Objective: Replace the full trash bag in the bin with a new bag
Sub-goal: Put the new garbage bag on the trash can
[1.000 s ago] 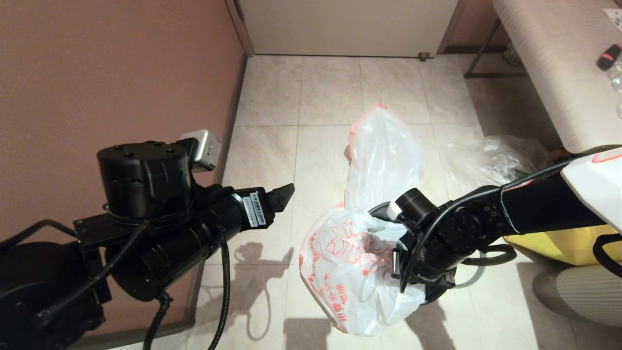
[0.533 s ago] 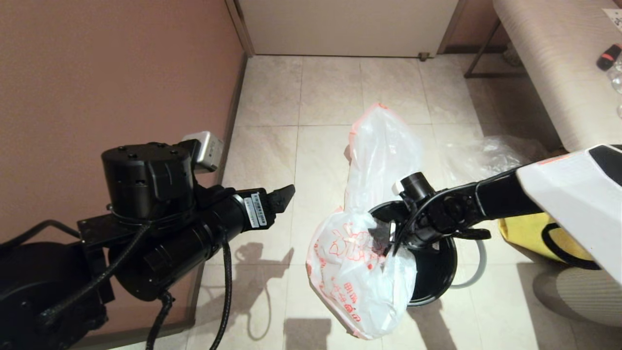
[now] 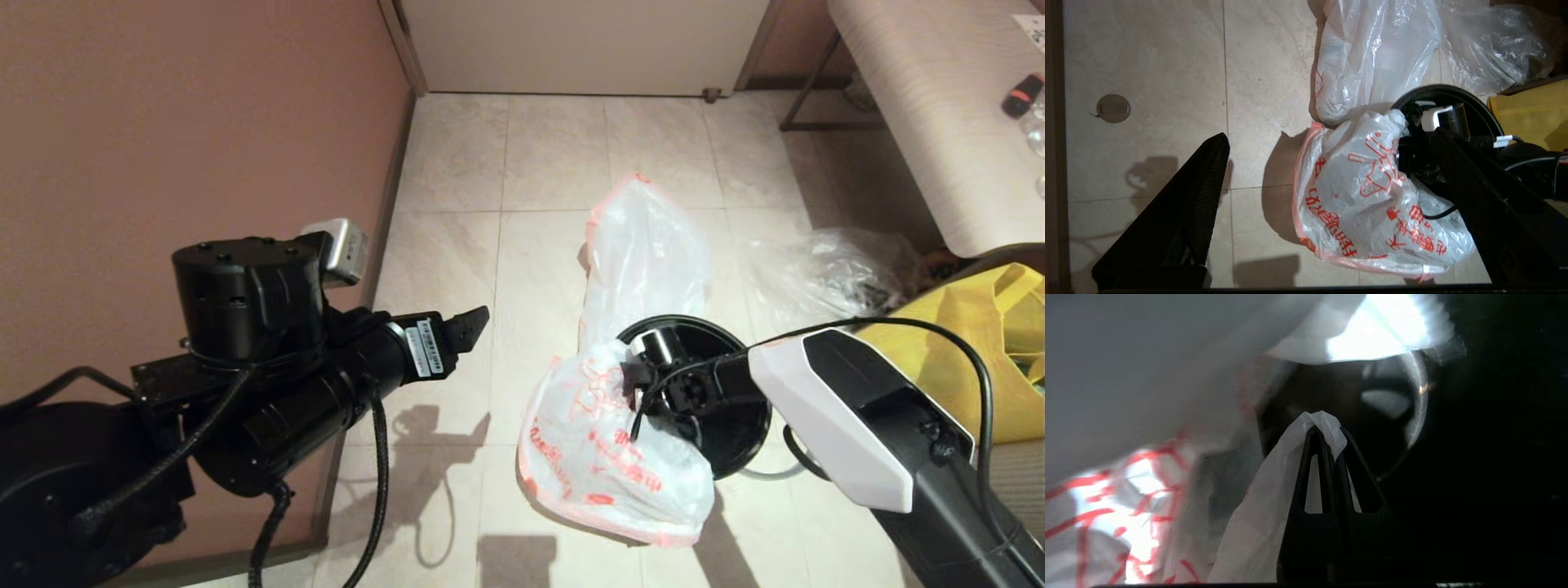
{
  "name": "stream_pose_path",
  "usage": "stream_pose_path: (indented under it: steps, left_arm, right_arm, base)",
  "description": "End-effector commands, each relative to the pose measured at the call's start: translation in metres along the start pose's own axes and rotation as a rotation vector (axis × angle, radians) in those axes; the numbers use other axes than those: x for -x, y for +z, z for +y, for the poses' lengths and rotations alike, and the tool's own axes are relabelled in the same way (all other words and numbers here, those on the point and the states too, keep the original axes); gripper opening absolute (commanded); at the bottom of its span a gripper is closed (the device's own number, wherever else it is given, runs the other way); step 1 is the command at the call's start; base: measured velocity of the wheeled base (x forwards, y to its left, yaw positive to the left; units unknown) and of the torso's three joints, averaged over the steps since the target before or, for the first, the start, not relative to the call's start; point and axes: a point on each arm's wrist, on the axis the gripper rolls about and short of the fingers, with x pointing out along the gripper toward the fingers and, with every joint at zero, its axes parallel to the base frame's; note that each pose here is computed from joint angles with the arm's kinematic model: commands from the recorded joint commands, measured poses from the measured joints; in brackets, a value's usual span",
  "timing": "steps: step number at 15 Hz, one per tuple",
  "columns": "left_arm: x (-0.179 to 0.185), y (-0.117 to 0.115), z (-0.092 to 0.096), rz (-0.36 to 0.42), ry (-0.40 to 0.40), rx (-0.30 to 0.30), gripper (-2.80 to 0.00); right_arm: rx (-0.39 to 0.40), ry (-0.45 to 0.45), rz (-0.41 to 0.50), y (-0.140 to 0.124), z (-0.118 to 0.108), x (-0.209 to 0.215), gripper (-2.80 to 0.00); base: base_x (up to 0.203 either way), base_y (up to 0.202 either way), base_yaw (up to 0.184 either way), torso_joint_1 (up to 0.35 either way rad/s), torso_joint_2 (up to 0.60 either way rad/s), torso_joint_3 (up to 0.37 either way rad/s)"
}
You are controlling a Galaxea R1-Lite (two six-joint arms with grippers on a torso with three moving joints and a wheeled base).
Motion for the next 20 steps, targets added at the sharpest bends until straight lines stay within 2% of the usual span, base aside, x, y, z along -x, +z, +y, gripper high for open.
stream_pose_path:
  steps: [1,5,8,10,11,12,15,18,20]
  left_arm:
    - [0.001,0.002,0.000,-0.010,0.000,0.006,0.00]
    - [0.002,0.003,0.000,-0.014,-0.001,0.007,0.00]
    - [0.005,0.006,0.000,-0.026,-0.004,0.011,0.00]
    - [0.006,0.007,0.001,-0.028,-0.004,0.012,0.00]
    - [0.006,0.007,0.001,-0.029,-0.004,0.012,0.00]
    - [0.007,0.008,0.001,-0.032,-0.006,0.012,0.00]
    - [0.010,0.011,0.001,-0.041,-0.009,0.014,0.00]
    - [0.015,0.015,0.001,-0.059,-0.018,0.020,0.00]
    - [0.018,0.019,0.000,-0.072,-0.024,0.026,0.00]
  right_arm:
    - [0.022,-0.028,0.036,-0.020,0.000,-0.022,-2.80]
    - [0.023,-0.063,0.057,-0.022,-0.009,-0.024,-2.80]
    - [0.090,-0.119,0.195,-0.053,-0.012,-0.034,-2.80]
    - [0.100,-0.130,0.222,-0.059,-0.014,-0.037,-2.80]
    - [0.096,-0.129,0.216,-0.056,-0.014,-0.034,-1.58]
    - [0.091,-0.125,0.201,-0.050,-0.013,-0.028,0.00]
    - [0.069,-0.114,0.172,-0.030,-0.013,0.002,0.00]
    - [0.041,-0.092,0.155,-0.014,-0.017,0.057,0.00]
    - [0.017,-0.083,0.159,-0.013,-0.023,0.096,0.00]
  base:
    - [0.000,0.000,0.000,0.000,0.00,0.000]
    - [0.000,0.000,0.000,0.000,0.00,0.000]
    - [0.000,0.000,0.000,0.000,0.00,0.000]
    - [0.000,0.000,0.000,0.000,0.00,0.000]
    - [0.000,0.000,0.000,0.000,0.00,0.000]
    - [0.000,0.000,0.000,0.000,0.00,0.000]
    - [0.000,0.000,0.000,0.000,0.00,0.000]
    - [0.000,0.000,0.000,0.000,0.00,0.000]
    - [0.000,0.000,0.000,0.000,0.00,0.000]
